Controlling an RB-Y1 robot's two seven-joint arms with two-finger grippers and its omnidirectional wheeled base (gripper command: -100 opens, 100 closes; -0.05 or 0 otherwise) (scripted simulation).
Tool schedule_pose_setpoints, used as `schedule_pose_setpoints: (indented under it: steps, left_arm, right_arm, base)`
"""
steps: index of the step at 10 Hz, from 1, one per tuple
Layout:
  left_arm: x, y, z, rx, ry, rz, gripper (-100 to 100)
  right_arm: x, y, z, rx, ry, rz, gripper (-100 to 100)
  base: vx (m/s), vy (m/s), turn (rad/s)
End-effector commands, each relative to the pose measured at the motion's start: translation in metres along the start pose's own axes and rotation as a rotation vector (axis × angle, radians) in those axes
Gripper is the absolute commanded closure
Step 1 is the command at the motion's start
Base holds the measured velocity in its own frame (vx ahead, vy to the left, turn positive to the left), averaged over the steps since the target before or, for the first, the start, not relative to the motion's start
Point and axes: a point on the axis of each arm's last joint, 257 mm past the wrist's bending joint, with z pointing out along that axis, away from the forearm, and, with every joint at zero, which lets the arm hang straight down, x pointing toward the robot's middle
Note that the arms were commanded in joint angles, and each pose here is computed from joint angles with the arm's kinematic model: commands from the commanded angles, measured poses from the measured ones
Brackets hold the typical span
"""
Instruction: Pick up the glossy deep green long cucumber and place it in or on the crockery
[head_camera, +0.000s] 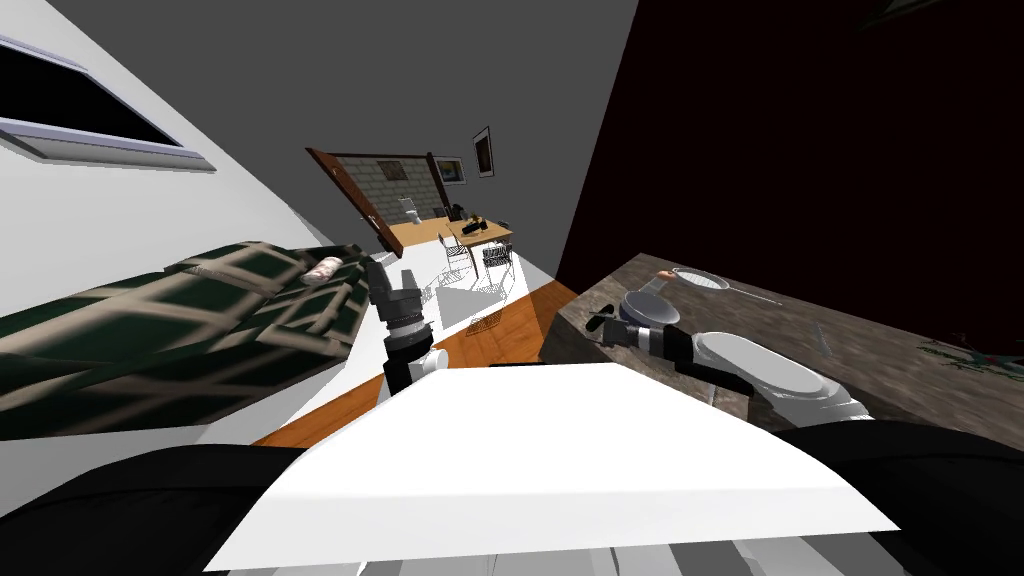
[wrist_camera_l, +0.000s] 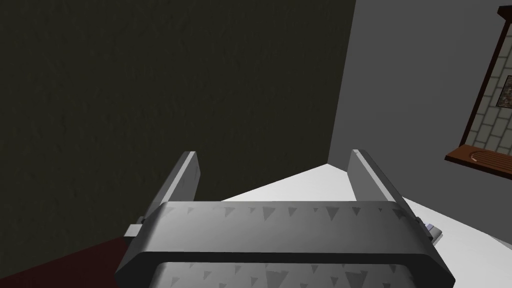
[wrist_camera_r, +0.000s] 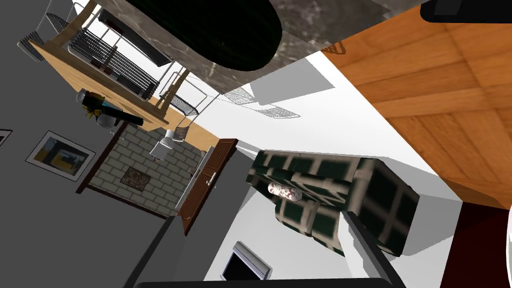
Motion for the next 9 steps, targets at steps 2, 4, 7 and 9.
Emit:
schedule_pose_setpoints:
  steps: [2,4,7,9]
  left_arm:
    - [0.000,0.000,0.000,0.000,0.000,0.000,0]
    - [0.000,0.000,0.000,0.000,0.000,0.000,0]
    - [0.000,0.000,0.000,0.000,0.000,0.000,0]
    - [0.000,0.000,0.000,0.000,0.000,0.000,0]
  right_arm:
    - [0.028,0.006,-0.010,-0.046,0.085,-0.085,-100]
    - [0.059,0.010,-0.025,-0.101,0.182,-0.180,-100]
    - [0.088,0.011,-0.041,-0.154,0.271,-0.271,-100]
    - [0.101,0.010,-0.049,-0.179,0.311,-0.313,-100]
  base:
    - [0.028,-0.008,0.070]
    - [0.031,-0.001,0.097]
    - [0.040,-0.009,0.074]
    - [0.048,-0.005,0.074]
